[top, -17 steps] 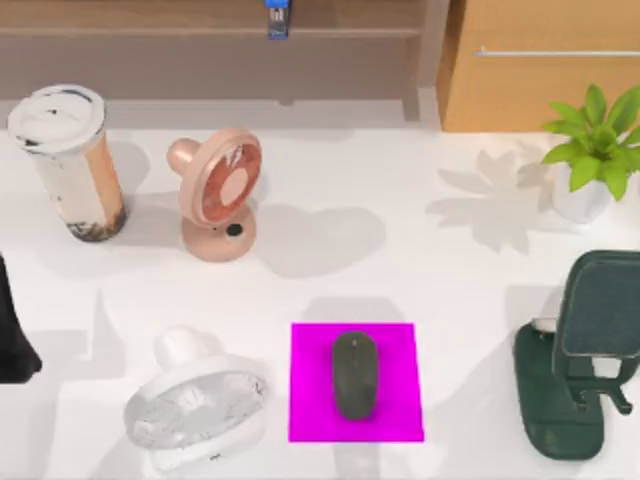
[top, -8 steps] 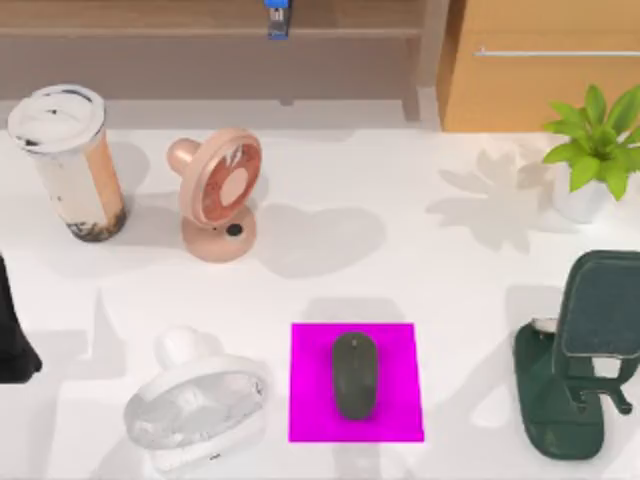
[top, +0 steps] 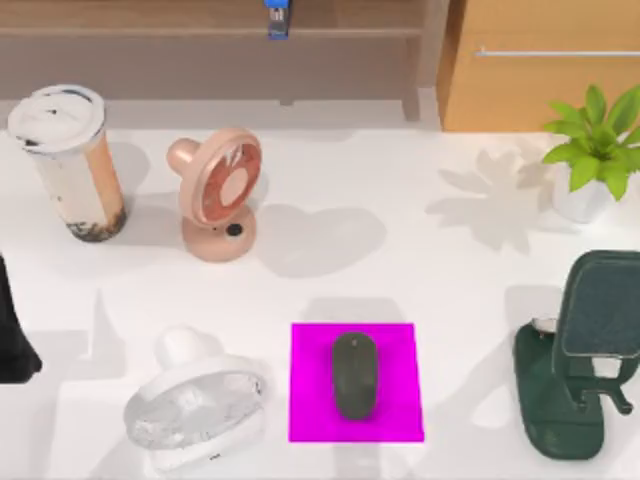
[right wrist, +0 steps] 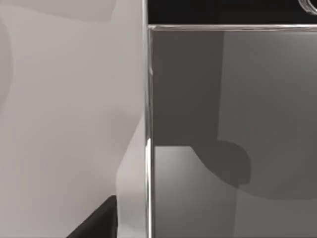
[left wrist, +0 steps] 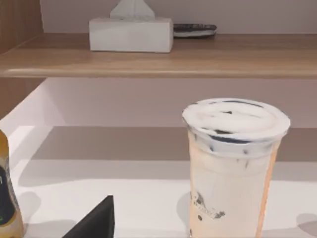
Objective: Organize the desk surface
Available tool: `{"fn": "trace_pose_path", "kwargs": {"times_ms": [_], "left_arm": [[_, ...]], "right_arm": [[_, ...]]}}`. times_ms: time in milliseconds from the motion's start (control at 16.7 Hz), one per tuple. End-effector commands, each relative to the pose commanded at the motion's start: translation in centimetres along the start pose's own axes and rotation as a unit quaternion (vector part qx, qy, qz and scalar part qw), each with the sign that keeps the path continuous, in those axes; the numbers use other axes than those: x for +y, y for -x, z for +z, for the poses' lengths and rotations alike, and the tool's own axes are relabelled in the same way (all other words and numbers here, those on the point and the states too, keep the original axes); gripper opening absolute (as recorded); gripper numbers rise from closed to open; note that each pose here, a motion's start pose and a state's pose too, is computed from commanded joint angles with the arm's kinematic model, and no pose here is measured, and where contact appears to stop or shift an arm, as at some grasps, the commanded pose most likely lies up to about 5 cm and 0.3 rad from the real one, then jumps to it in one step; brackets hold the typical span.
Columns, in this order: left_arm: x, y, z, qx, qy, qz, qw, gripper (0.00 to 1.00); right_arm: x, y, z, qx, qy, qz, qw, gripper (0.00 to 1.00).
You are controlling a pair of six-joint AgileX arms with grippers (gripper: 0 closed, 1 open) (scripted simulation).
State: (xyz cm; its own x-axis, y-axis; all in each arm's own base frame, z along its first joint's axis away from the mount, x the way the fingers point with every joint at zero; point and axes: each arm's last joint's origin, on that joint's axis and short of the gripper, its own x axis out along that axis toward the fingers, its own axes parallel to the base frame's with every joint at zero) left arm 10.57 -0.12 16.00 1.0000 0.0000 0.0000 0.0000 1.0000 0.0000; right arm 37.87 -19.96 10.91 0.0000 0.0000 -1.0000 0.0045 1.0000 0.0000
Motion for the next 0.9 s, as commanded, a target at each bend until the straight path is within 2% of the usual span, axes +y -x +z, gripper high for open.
{"fn": "trace_pose_path", "kwargs": {"times_ms": [600,900], "left_arm": [[0.00,0.00,0.00,0.000,0.000,0.000,1.000,1.00],[0.00,0.00,0.00,0.000,0.000,0.000,1.000,1.00]], "right_arm": [[0.00,0.00,0.00,0.000,0.000,0.000,1.000,0.02],[0.00,0.00,0.00,0.000,0.000,0.000,1.000,0.00]]}}
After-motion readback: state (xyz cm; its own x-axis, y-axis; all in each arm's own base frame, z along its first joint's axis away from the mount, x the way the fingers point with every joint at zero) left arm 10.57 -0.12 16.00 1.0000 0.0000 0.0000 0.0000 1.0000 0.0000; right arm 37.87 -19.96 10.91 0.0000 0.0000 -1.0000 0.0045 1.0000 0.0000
